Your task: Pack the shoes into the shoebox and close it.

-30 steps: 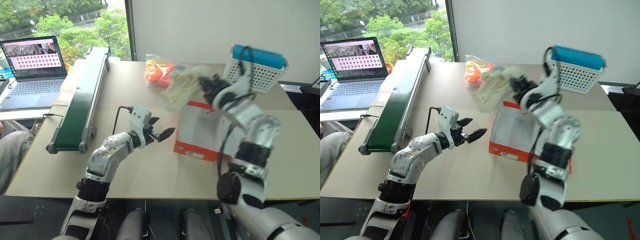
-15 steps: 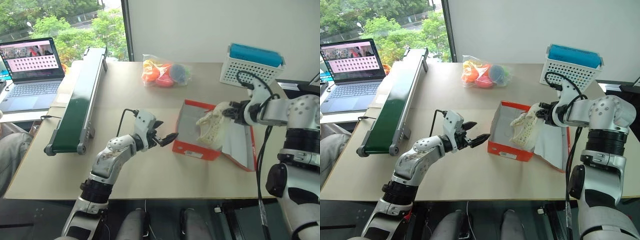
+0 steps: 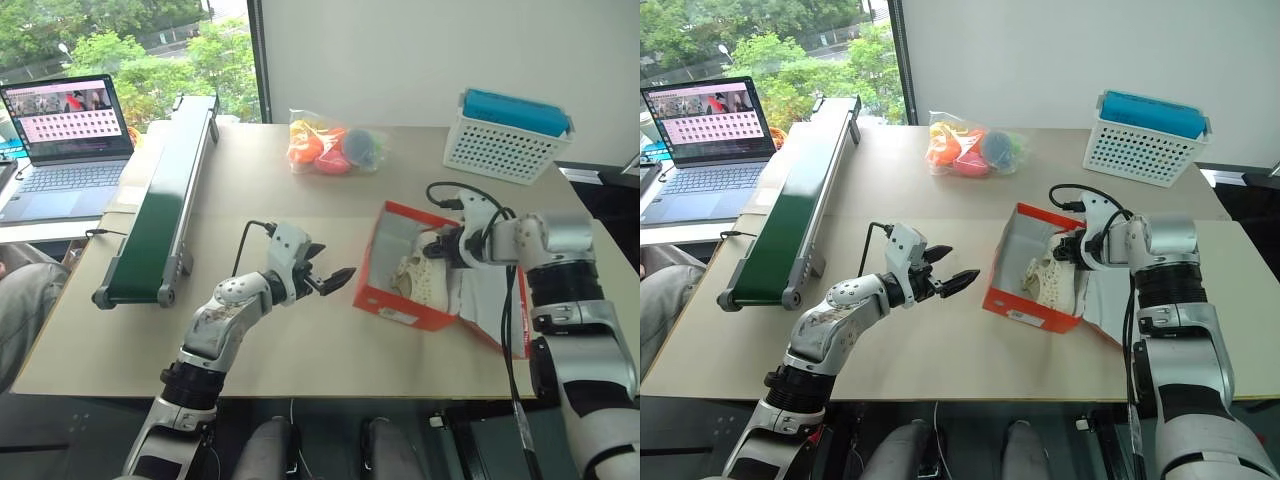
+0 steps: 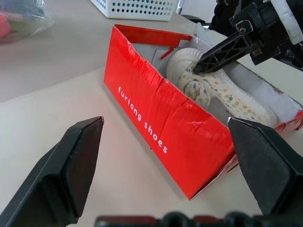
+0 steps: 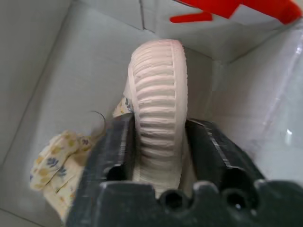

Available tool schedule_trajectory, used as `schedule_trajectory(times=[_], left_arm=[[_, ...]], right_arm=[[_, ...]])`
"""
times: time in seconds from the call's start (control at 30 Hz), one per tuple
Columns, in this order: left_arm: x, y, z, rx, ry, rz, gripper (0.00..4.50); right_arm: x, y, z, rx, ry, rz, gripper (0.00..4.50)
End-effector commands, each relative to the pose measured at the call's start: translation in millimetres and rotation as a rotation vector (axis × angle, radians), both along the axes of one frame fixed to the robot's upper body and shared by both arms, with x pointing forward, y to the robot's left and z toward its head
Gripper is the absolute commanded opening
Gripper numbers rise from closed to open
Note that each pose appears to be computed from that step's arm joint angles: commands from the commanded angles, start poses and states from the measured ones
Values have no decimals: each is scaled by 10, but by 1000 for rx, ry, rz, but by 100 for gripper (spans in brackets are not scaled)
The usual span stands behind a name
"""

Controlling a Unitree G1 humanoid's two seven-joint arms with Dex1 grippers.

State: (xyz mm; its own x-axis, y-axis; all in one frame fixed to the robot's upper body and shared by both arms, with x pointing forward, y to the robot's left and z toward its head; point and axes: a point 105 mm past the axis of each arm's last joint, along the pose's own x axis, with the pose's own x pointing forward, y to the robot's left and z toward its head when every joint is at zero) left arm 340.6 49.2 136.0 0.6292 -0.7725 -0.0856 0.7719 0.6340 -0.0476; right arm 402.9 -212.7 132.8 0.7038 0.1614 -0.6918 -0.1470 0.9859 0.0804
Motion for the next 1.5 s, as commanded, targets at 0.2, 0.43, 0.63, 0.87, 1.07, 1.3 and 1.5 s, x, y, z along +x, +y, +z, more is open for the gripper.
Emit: schedule_trajectory(times=[0.2,0.43,0.63,0.87,1.07,1.3,1.5], left_arm=[[72,151,163,-6,-70,68,450],[340,562,321,-31,-132,308,450],[651,1816,485,-40,-206,984,450],[592,2230,388,20,-166,1124,450],[563,2474,272,92,-124,1145,450],[566,2498,300,120,-146,1111,450],[589,2431,264,158,-143,1086,450]], right_arm=[[124,264,835,-56,-275,74,350],[120,385,1183,-213,-518,134,350],[-716,1455,1092,-106,-823,838,350],[-1009,1514,725,87,-781,892,350],[-915,1498,496,120,-763,829,403],[-944,1520,430,149,-745,835,446],[-878,1515,449,133,-787,762,446]])
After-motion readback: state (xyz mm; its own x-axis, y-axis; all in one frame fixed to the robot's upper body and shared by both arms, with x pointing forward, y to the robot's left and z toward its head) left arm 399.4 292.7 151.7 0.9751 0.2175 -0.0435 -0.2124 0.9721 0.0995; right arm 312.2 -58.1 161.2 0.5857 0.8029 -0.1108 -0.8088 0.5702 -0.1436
